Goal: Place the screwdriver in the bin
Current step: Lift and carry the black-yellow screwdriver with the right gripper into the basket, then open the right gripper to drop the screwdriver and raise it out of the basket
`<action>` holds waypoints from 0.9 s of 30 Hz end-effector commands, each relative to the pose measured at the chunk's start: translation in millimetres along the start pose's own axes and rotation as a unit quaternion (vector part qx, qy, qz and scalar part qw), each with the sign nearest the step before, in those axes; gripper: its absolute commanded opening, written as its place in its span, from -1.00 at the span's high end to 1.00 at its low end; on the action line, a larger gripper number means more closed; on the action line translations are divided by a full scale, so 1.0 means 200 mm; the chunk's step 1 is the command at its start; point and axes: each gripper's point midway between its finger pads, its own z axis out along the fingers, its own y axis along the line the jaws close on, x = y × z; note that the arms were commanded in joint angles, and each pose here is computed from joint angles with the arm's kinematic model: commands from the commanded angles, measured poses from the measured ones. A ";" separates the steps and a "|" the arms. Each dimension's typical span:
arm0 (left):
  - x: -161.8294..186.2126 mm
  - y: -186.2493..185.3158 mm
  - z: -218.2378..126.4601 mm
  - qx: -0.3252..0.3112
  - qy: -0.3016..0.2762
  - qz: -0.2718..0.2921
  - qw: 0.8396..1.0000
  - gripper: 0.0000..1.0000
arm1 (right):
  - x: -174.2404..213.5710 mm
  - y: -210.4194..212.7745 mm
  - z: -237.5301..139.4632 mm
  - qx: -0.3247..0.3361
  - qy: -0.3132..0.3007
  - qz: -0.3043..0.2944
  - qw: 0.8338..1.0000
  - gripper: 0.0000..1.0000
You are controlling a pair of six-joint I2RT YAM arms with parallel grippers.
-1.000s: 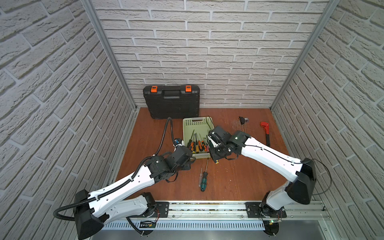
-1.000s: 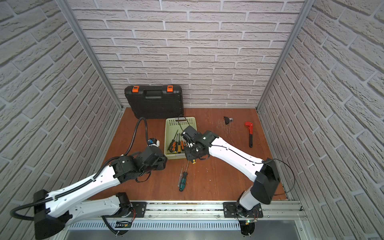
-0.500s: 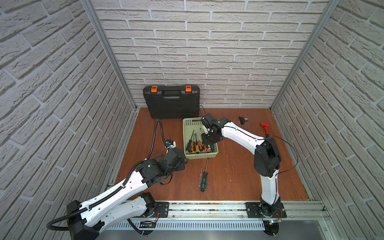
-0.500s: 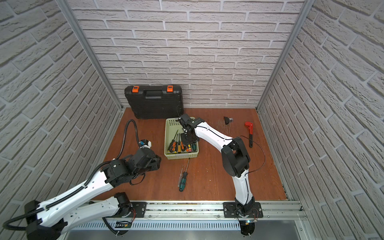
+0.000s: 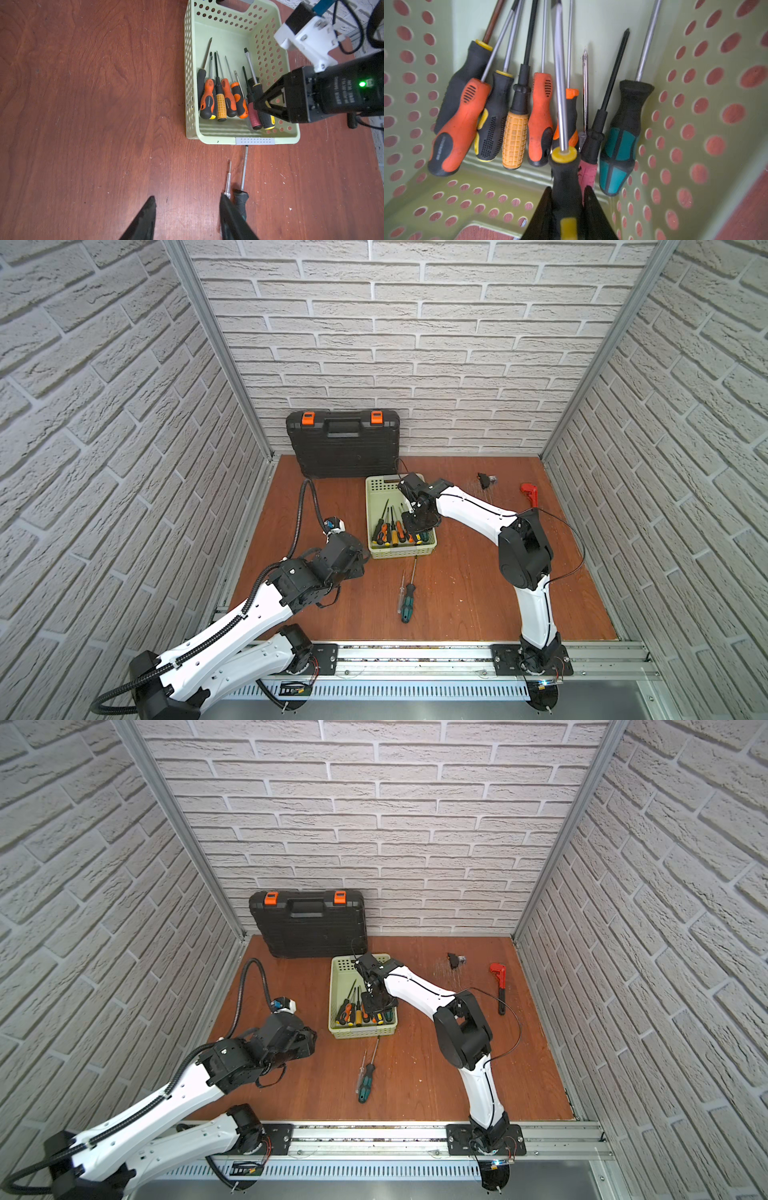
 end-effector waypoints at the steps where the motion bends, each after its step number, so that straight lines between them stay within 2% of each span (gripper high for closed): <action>1: 0.00 0.02 0.01 -0.001 -0.002 0.002 1.000 -0.01 | 0.02 -0.03 0.05 0.011 0.013 0.008 1.000 0.85; 10: 0.02 0.03 0.05 0.002 0.010 0.001 1.000 -0.03 | 0.04 -0.04 0.09 0.017 0.020 0.010 1.000 0.70; 13: 0.03 0.02 0.06 0.007 0.017 -0.001 1.000 -0.06 | 0.04 -0.04 0.10 0.017 0.019 0.012 1.000 0.46; 16: 0.02 0.02 0.05 0.009 0.017 0.001 1.000 -0.08 | 0.03 -0.04 0.08 0.017 0.010 0.013 1.000 0.34; 23: 0.02 0.01 0.05 0.013 0.023 -0.001 1.000 -0.08 | -0.01 -0.03 0.00 0.009 -0.009 0.010 1.000 0.29; 27: 0.02 0.00 0.05 0.014 0.026 -0.003 1.000 -0.08 | -0.01 0.01 -0.05 -0.013 -0.013 0.011 1.000 0.33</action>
